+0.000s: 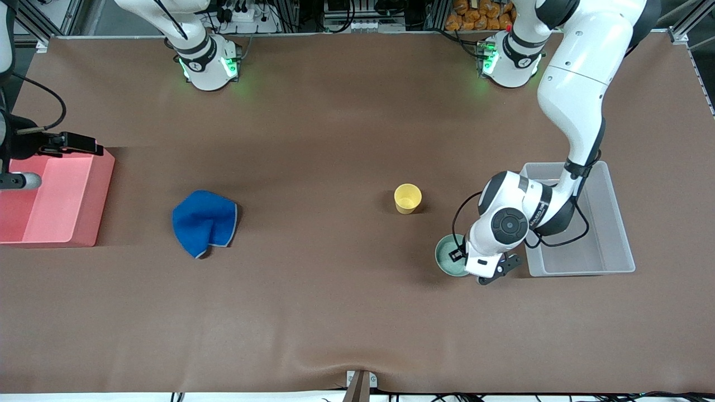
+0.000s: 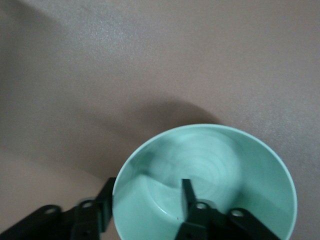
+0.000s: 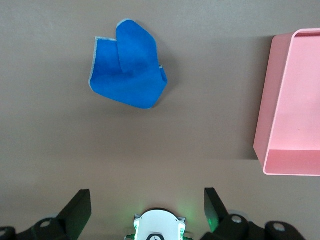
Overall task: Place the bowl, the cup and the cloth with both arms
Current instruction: 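Reach the left gripper down to the green bowl rim and grasp it, then lift the green bowl into the clear bin while the right gripper reaches out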
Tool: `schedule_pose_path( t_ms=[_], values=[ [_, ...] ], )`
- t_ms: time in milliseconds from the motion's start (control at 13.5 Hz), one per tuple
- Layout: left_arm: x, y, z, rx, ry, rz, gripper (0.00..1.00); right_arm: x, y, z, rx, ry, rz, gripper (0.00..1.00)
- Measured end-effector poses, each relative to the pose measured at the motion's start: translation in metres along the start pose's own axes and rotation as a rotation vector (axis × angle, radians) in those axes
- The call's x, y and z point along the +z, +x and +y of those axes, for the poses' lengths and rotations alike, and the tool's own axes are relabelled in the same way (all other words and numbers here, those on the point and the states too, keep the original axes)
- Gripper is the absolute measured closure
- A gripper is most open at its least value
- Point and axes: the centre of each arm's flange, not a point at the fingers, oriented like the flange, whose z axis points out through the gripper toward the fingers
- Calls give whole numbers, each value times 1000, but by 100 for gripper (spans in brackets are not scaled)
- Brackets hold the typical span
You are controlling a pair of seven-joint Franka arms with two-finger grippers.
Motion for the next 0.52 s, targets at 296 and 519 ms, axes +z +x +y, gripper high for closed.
schedule_pose_path(
  t_ms=[296,519],
  values=[
    [-7,5,1,-8,-11,10,89,7,2,-3,12,4,-5,0],
    [-39,10,0,-15,-31,40,96,22,7,-11,5,3,-15,0]
  ],
)
